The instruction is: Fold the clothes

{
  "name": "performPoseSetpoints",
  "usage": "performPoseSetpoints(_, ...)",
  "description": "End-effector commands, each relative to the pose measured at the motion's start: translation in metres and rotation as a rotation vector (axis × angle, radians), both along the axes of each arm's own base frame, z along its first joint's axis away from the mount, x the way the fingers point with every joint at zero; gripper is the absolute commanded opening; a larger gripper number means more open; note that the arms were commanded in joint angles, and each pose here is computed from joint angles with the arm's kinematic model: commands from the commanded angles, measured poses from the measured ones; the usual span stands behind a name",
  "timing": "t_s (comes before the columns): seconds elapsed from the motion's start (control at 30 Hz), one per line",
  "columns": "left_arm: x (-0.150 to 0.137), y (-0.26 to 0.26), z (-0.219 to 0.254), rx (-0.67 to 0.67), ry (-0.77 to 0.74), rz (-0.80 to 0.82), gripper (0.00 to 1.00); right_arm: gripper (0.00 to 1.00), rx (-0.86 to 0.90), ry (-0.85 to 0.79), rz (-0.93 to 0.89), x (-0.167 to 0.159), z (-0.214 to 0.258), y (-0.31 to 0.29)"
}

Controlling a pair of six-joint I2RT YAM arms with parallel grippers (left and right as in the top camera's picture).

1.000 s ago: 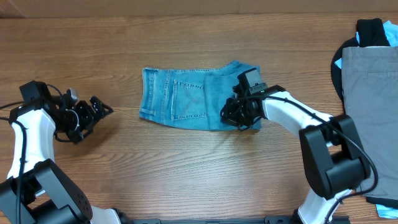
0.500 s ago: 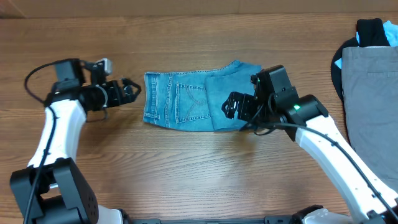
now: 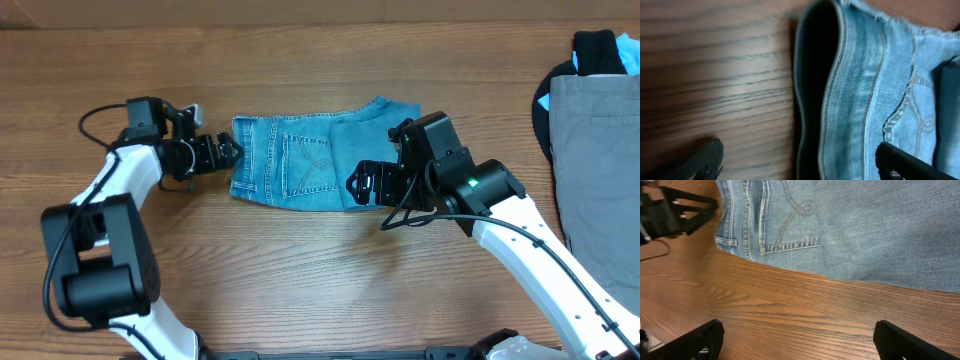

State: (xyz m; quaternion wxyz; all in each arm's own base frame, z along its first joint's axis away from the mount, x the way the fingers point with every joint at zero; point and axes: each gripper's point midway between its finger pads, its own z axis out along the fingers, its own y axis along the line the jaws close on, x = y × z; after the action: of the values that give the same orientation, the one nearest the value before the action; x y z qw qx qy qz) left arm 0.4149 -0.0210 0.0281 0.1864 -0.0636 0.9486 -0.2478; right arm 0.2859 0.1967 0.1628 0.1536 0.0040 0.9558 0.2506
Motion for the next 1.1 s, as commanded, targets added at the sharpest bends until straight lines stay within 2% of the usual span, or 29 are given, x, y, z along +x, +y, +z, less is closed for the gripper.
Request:
performPoseSetpoints(0.0, 0.007, -0.026, -0.009, -0.046, 0.011, -0.063, 1.00, 1.00, 0.017, -0.040, 0.017, 0.001, 0.013, 0.003)
performPoseSetpoints(0.3, -0.011, -0.057, -0.049, -0.052, 0.117, -0.134, 1.00, 1.00, 0.012, -0.049, 0.032, 0.001, 0.013, 0.003)
performPoseSetpoints(0.33, -0.013, -0.059, -0.048, -0.052, 0.125, -0.137, 0.85, 1.00, 0.011, -0.049, 0.032, 0.001, 0.013, 0.003)
performPoseSetpoints(0.37, -0.014, -0.059, -0.049, -0.053, 0.132, -0.137, 0.58, 1.00, 0.011, -0.048, 0.032, 0.001, 0.012, 0.003)
performPoseSetpoints(0.4, -0.016, -0.058, -0.049, -0.054, 0.141, -0.134, 0.40, 1.00, 0.010, -0.048, 0.033, 0.001, 0.012, 0.003)
performPoseSetpoints(0.47, -0.019, -0.056, -0.049, -0.051, 0.165, -0.130, 0.09, 1.00, 0.008, -0.044, 0.035, 0.000, 0.011, 0.003)
performPoseSetpoints(0.5, -0.020, -0.053, -0.049, -0.035, 0.180, -0.122, 0.04, 0.98, 0.006, -0.042, 0.035, -0.001, 0.010, 0.003)
performPoseSetpoints(0.63, -0.022, -0.030, -0.044, 0.086, 0.246, -0.080, 0.04, 0.97, -0.002, -0.026, 0.035, -0.004, 0.002, 0.001)
performPoseSetpoints(0.77, -0.017, 0.009, -0.012, 0.252, 0.321, -0.008, 0.04, 0.97, -0.022, 0.001, 0.031, 0.000, -0.012, 0.001)
performPoseSetpoints(0.83, -0.013, 0.019, 0.009, 0.292, 0.346, 0.032, 0.04, 0.95, -0.021, 0.001, 0.031, 0.005, -0.018, 0.004)
performPoseSetpoints(1.07, 0.004, 0.007, 0.097, 0.302, 0.306, 0.013, 0.04, 0.93, -0.088, 0.021, 0.004, 0.038, -0.069, 0.009)
